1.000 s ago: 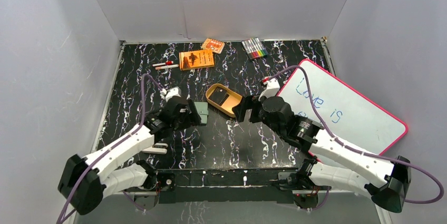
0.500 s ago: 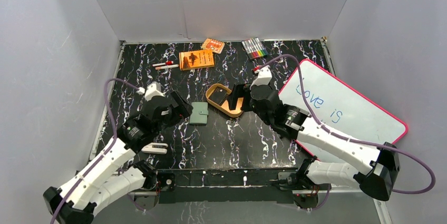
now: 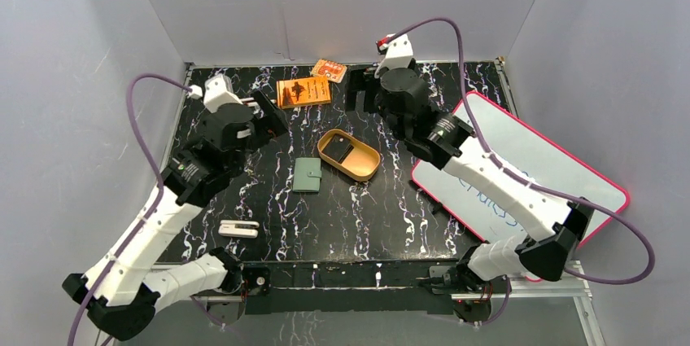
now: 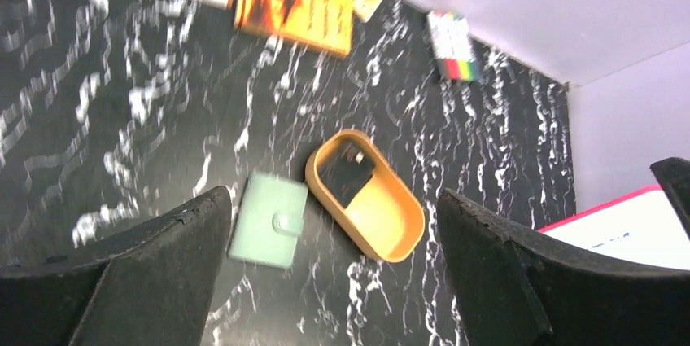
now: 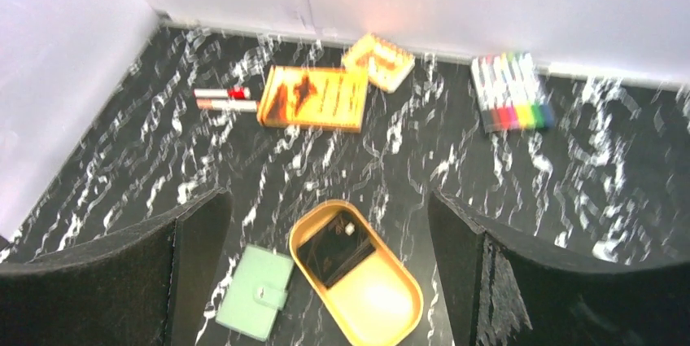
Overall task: Put the credit cards into the card holder
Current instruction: Reset both arms
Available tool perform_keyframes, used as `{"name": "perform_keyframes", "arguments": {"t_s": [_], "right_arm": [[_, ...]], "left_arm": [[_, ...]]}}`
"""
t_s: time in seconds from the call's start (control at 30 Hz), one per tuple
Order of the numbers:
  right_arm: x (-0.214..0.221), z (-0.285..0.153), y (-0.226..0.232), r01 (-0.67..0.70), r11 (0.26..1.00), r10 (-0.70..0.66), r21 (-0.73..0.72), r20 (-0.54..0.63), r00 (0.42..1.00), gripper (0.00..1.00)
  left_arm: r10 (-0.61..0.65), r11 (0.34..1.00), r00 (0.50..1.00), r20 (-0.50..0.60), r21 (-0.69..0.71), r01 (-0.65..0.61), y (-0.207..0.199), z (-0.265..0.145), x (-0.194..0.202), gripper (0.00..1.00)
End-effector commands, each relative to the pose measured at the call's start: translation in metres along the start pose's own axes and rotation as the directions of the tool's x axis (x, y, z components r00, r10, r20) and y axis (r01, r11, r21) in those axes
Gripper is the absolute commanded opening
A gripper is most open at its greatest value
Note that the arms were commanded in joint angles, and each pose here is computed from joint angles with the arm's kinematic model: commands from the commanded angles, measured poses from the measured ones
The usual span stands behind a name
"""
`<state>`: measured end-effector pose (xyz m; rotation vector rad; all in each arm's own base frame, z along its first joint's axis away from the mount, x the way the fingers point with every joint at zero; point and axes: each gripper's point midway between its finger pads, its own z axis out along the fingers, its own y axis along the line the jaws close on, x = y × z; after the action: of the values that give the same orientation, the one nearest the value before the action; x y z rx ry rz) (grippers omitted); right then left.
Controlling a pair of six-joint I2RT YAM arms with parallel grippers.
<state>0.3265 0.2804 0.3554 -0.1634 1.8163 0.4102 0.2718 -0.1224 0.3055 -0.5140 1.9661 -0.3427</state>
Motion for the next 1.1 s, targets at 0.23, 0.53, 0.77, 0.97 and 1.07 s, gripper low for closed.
{"name": "perform_keyframes", "arguments": {"t_s": [0.23,0.53,0.77,0.97,1.07], "right_arm": [[-0.089,-0.091,0.028,0.269,0.918,-0.372,0.290,0.405,0.835,0.98],[0.000,-0.040,-0.030,0.054,0.994,-0.063,0.098,0.094,0.994,0.99],[-0.022,-0.070,-0.053,-0.016,1.000,0.008,0.027,0.301,0.954,0.99],[-0.029,-0.087,-0.081,-0.010,0.992,-0.038,0.128,0.365,0.930,0.99],[-0.035,-0.094,-0.084,0.014,0.991,-0.064,0.134,0.378,0.924,0.99]], "left_arm": [[0.270,0.874,0.851,0.451,0.255,-0.413,-0.045,-0.068,-0.104,0.93],[0.368,0.906,0.883,0.293,0.100,-0.411,0.006,-0.026,-0.047,0.93],[0.349,0.911,0.884,0.311,0.107,-0.397,0.020,-0.021,-0.030,0.94],[0.353,0.919,0.901,0.251,0.088,-0.385,0.018,-0.010,-0.022,0.94],[0.337,0.921,0.904,0.262,0.109,-0.374,0.009,-0.015,-0.031,0.94]]}}
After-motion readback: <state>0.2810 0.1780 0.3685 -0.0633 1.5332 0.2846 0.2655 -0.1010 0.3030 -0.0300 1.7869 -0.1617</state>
